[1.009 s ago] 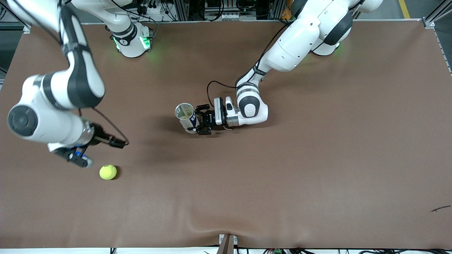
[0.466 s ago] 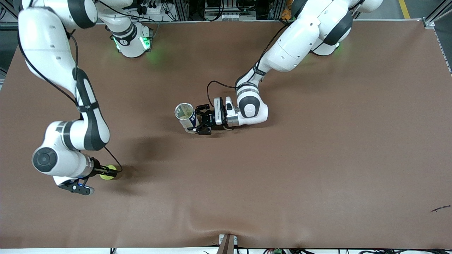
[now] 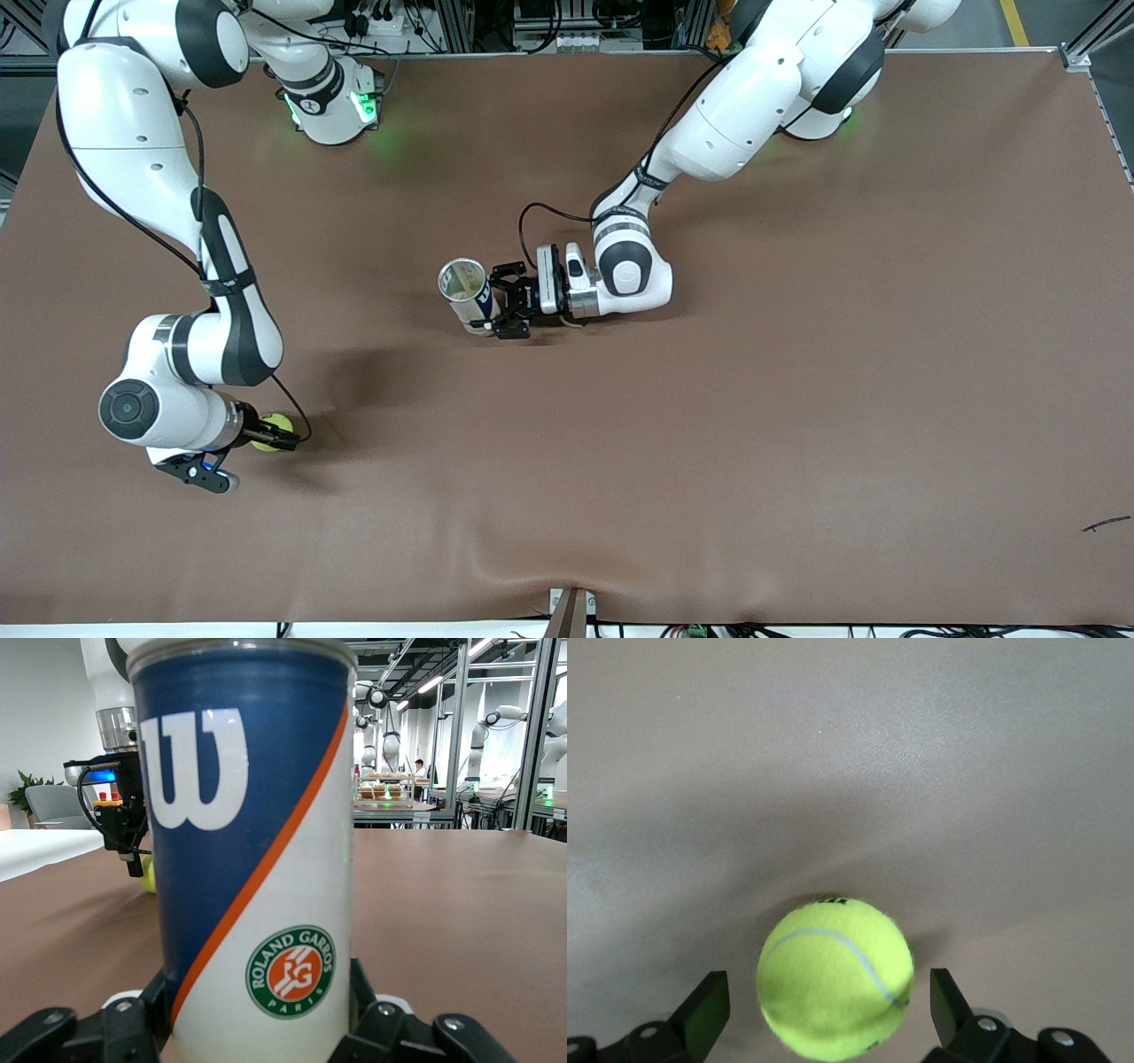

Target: Insert tennis ball vertically with right arm

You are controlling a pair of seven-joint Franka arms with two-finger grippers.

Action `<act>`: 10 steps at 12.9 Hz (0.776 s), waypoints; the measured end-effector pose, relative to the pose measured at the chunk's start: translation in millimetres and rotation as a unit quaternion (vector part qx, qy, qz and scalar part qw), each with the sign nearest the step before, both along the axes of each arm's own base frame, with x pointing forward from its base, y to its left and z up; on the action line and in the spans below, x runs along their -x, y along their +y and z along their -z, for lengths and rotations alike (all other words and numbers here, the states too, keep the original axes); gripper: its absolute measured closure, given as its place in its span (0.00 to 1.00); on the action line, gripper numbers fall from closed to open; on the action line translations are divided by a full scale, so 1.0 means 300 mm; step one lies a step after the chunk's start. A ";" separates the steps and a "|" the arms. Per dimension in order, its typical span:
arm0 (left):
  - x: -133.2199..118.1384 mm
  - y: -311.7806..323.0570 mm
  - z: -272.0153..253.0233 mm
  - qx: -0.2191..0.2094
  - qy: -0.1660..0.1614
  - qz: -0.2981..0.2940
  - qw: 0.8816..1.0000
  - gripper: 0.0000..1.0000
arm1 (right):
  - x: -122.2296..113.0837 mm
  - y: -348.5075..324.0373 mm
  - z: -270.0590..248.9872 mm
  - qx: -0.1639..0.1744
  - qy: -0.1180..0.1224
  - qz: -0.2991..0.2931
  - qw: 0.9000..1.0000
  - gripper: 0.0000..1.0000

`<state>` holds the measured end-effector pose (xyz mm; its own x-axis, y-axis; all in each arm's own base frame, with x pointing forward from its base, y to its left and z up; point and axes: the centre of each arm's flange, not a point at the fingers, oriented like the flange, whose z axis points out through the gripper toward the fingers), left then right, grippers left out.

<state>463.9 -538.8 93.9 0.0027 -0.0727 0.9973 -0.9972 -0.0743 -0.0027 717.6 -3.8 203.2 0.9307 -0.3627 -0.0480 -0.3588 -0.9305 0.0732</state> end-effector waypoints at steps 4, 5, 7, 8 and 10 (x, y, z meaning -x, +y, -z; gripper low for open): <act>0.000 0.000 0.000 0.000 0.000 0.000 1.000 0.24 | -0.003 -0.009 0.009 0.000 -0.003 0.003 1.000 0.33; 0.000 0.000 0.000 0.000 0.000 0.000 1.000 0.24 | -0.004 -0.007 0.008 0.000 -0.003 0.003 1.000 0.33; 0.000 0.000 0.001 0.000 0.000 0.000 1.000 0.24 | -0.002 0.015 -0.022 -0.003 0.009 0.000 1.000 0.33; 0.001 0.000 0.001 0.000 0.000 0.000 1.000 0.24 | 0.001 0.048 -0.077 -0.009 0.021 -0.001 1.000 0.33; 0.001 0.000 0.003 0.000 0.000 0.000 1.000 0.24 | 0.027 0.189 -0.285 -0.027 0.040 0.001 0.999 0.33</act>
<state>463.5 -538.7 92.9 0.0030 -0.0723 0.9974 -0.9972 -0.0749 -0.0024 709.6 52.8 288.7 0.9226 -0.3585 -0.1425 -0.3547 -0.9335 0.0516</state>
